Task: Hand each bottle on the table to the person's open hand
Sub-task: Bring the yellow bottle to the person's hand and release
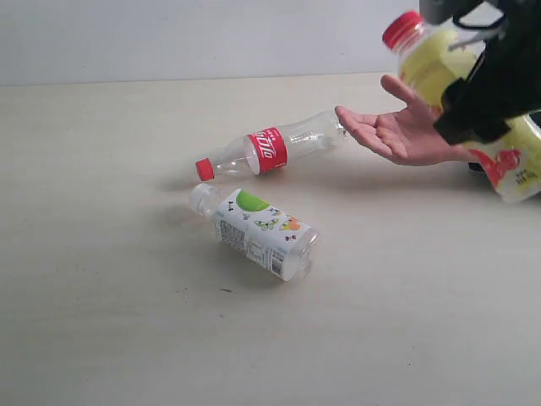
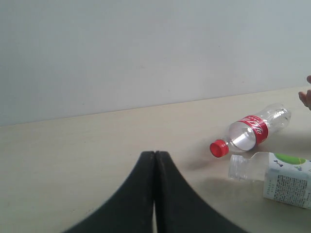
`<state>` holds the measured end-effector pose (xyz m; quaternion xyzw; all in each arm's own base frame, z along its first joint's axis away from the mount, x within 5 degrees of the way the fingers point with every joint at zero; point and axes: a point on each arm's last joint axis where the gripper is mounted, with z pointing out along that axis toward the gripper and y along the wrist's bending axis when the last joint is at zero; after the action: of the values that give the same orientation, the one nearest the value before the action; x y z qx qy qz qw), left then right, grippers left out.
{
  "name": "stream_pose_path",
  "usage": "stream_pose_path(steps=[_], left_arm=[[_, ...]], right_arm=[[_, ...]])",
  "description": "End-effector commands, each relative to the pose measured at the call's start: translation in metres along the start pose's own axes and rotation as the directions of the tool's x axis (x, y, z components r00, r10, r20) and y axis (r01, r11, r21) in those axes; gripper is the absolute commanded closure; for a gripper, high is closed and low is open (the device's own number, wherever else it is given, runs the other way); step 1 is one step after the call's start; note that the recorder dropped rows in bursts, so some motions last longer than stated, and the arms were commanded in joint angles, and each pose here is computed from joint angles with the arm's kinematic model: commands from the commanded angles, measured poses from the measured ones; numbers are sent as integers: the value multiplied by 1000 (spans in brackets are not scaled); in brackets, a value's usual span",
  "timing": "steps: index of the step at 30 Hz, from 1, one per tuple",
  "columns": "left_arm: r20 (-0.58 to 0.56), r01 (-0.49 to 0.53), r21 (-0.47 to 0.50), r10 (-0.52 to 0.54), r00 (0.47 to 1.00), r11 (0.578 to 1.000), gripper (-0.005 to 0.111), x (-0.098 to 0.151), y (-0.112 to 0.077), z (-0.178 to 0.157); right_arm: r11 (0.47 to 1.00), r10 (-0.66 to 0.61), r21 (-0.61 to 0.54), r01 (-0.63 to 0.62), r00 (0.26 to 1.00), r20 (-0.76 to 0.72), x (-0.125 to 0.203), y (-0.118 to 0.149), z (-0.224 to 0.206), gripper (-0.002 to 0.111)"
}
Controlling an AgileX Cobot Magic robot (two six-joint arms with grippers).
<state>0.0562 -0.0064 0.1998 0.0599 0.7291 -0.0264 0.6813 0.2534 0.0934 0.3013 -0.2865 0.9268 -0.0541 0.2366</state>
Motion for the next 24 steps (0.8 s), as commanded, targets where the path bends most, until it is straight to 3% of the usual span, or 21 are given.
stream_pose_path(steps=[1,6,16,24], left_arm=[[6,6,-3,-6,1000,1000,107,0,0,0],[6,6,-3,-6,1000,1000,107,0,0,0],[6,6,-3,-6,1000,1000,107,0,0,0],[6,6,-3,-6,1000,1000,107,0,0,0]], right_arm=[[973,228,7,-232,962,150,-24,-10,-23,108],[929,370,-28,-369,927,62,-49,-27,-7,108],[945,324,-6,-327,939,-110,-59,-29,63,108],[947,313,-22,-320,938,-150,-68,-32,94,108]])
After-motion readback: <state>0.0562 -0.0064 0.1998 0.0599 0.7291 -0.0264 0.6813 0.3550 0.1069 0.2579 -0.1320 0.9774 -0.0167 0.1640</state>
